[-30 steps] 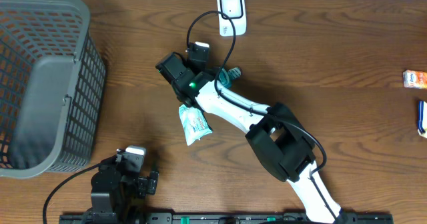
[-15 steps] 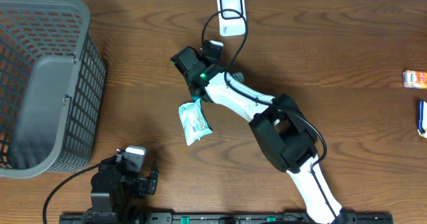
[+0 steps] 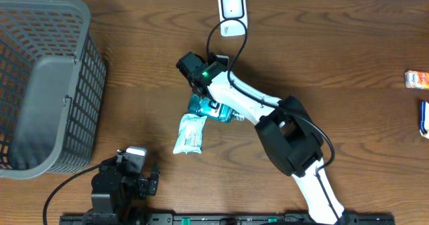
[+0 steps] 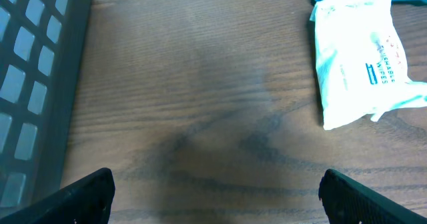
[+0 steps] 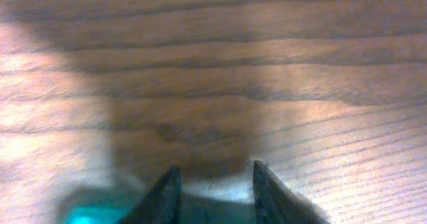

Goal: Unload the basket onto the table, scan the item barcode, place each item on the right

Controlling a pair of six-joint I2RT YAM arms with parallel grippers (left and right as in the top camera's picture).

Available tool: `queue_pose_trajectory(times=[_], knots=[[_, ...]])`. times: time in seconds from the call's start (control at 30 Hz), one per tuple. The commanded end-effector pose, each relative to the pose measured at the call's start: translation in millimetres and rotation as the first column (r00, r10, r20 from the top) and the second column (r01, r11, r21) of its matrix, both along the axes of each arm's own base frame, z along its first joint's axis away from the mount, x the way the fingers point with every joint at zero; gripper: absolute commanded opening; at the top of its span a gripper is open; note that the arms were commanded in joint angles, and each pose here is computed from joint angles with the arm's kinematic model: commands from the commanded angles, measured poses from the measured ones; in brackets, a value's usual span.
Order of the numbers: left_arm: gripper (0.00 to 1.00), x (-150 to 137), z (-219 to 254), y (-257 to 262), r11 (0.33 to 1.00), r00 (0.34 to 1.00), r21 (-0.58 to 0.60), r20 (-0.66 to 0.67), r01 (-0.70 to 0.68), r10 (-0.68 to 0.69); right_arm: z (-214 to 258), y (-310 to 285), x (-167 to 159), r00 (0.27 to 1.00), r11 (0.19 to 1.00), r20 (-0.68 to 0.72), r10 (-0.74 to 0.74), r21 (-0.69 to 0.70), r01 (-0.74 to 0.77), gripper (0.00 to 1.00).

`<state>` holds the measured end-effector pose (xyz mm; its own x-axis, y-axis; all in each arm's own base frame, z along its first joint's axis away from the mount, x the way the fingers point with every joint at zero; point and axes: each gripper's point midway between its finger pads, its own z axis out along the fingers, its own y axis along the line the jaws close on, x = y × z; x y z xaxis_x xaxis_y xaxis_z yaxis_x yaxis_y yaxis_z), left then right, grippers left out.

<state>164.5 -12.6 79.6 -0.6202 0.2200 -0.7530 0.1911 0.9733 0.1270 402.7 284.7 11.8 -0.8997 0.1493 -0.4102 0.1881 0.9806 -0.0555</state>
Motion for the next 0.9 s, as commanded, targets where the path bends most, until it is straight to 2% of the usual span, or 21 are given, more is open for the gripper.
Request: queue_pose_trajectory(times=[0.0,0.1,0.13,0.17,0.23,0.27,0.33,0.43,0.53,0.6,0.73,0.8,0.83,0.87], knots=[[0.98,-6,-10,0,1.0,0.999,-0.004,-0.042,0.0,0.0,51,13,1,0.997,0.995,0.051,0.06,0.076,-0.064,0.44],[0.98,-6,-10,0,1.0,0.999,-0.004,-0.042,0.0,0.0,80,10,-4,0.995,0.993,0.07,0.07,0.095,-0.077,0.53],[0.98,-6,-10,0,1.0,0.999,-0.004,-0.042,0.0,0.0,93,8,-6,0.993,0.991,0.081,0.089,0.094,-0.096,0.58],[0.98,-6,-10,0,1.0,0.999,-0.004,-0.042,0.0,0.0,103,6,-8,0.989,0.988,0.089,0.118,0.087,-0.125,0.7],[0.98,-6,-10,0,1.0,0.999,-0.004,-0.042,0.0,0.0,124,3,-11,0.967,0.971,0.106,0.231,0.042,-0.237,0.86],[0.98,-6,-10,0,1.0,0.999,-0.004,-0.042,0.0,0.0,130,1,-13,0.949,0.953,0.101,0.3,0.006,-0.302,0.91],[0.98,-6,-10,0,1.0,0.999,-0.004,-0.042,0.0,0.0,131,0,-26,0.865,0.865,0.022,0.5,-0.063,-0.498,0.99],[0.98,-6,-10,0,1.0,0.999,-0.004,-0.042,0.0,0.0,116,-7,-52,0.675,0.67,-0.155,0.721,-0.093,-0.737,0.99],[0.98,-6,-10,0,1.0,0.999,-0.004,-0.042,0.0,0.0,106,-24,-68,0.546,0.538,-0.297,0.784,-0.113,-0.835,0.99],[0.98,-6,-10,0,1.0,0.999,-0.004,-0.042,0.0,0.0,107,-27,-67,0.5,0.484,-0.32,0.805,-0.135,-0.865,0.99],[0.98,-6,-10,0,1.0,0.999,-0.004,-0.042,0.0,0.0,105,-22,-70,0.474,0.466,-0.311,0.824,-0.104,-0.878,0.99],[0.98,-6,-10,0,1.0,0.999,-0.004,-0.042,0.0,0.0,100,-12,-78,0.364,0.371,-0.303,0.881,-0.036,-0.928,0.99],[0.98,-6,-10,0,1.0,0.999,-0.004,-0.042,0.0,0.0,96,-6,-87,0.254,0.274,-0.292,0.922,0.027,-0.961,0.99],[0.98,-6,-10,0,1.0,0.999,-0.004,-0.042,0.0,0.0,94,-3,-91,0.206,0.23,-0.284,0.936,0.053,-0.972,0.99]])
